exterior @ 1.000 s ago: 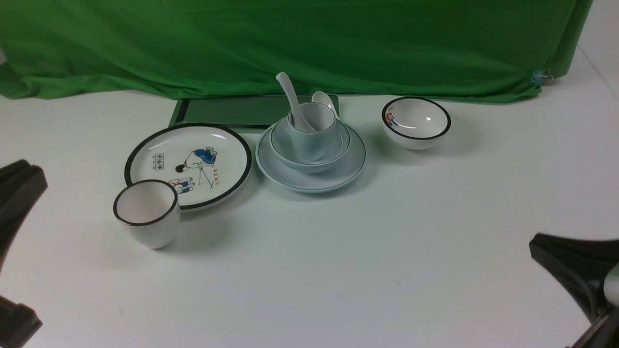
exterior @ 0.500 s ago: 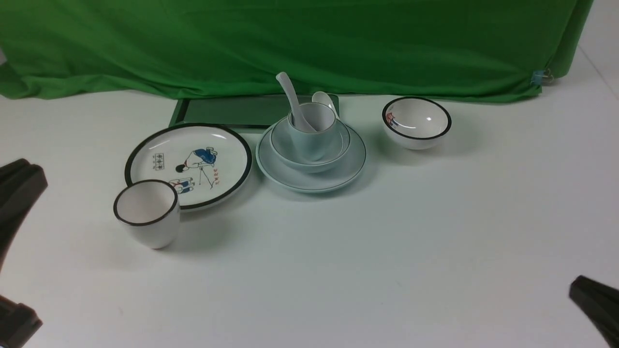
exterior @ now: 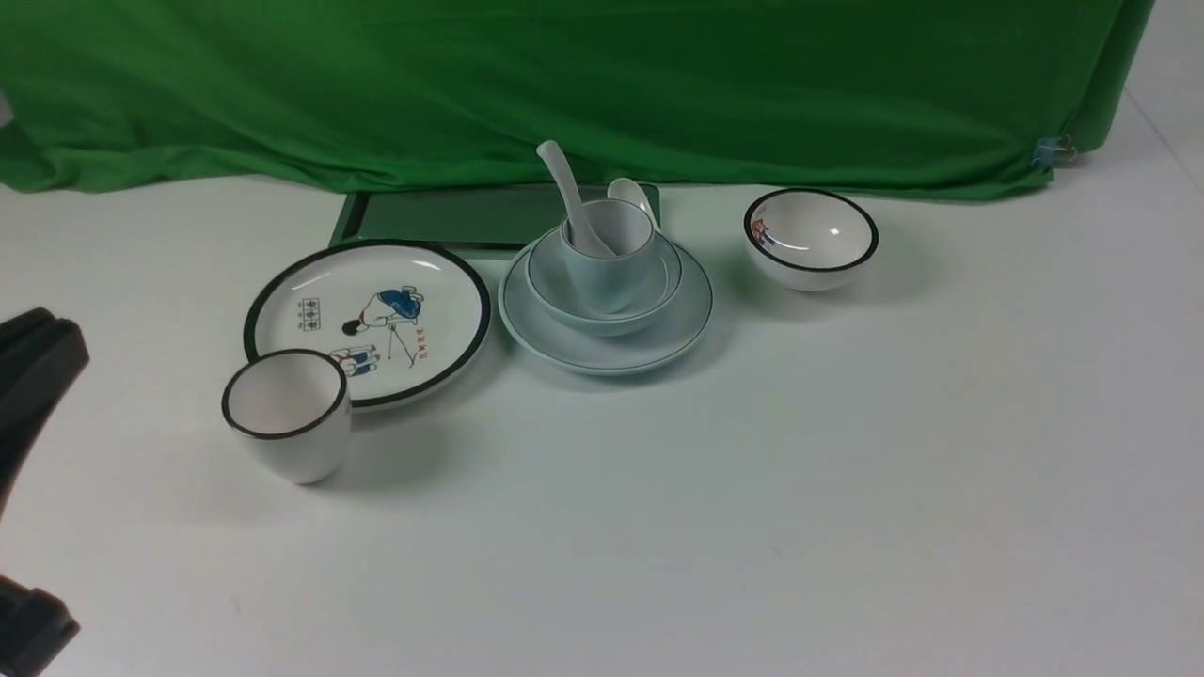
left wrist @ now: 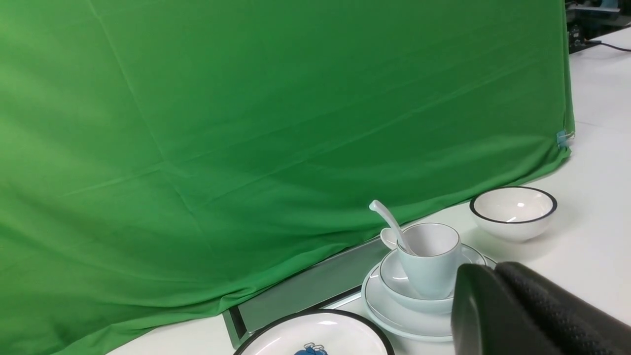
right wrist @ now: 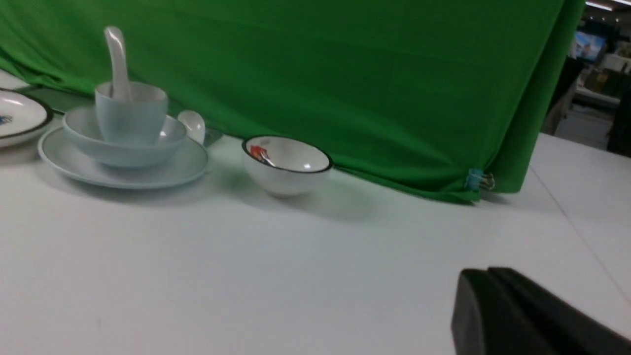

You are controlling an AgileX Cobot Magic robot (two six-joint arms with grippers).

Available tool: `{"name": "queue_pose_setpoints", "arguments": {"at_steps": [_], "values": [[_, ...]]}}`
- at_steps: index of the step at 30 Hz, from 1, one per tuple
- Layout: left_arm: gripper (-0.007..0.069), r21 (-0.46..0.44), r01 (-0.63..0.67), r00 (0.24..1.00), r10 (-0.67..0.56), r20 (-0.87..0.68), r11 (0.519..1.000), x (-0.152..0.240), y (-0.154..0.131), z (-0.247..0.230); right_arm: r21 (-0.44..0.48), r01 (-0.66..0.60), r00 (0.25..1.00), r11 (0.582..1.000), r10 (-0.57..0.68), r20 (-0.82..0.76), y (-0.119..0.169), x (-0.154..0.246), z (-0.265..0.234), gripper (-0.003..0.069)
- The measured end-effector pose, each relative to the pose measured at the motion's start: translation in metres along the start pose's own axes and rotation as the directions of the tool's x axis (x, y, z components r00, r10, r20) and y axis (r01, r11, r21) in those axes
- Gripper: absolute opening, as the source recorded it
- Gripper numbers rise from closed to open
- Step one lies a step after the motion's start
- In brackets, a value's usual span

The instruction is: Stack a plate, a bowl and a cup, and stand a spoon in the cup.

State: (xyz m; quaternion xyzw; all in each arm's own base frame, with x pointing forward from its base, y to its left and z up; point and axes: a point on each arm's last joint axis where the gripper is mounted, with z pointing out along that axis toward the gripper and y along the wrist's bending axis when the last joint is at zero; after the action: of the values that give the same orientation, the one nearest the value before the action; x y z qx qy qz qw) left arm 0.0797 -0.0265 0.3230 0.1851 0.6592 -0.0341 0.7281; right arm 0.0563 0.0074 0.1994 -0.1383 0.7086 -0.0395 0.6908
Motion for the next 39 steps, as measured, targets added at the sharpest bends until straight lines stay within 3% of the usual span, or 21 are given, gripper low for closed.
{"name": "queue_pose_setpoints", "arguments": {"at_steps": [8, 39], "values": [[-0.0031, 0.0, 0.0, 1.0, 0.0, 0.0, 1.0, 0.0, 0.0, 0.0, 0.033, -0.039, 0.984, 0.999, 0.044, -0.173, 0.0, 0.015, -0.001, 0.0012], [-0.0031, -0.003, 0.002, 1.0, -0.002, 0.013, 1.0, 0.003, -0.001, -0.005, 0.037, -0.063, 0.98, 0.997, 0.069, -0.187, 0.0, 0.017, -0.002, 0.0092]]}}
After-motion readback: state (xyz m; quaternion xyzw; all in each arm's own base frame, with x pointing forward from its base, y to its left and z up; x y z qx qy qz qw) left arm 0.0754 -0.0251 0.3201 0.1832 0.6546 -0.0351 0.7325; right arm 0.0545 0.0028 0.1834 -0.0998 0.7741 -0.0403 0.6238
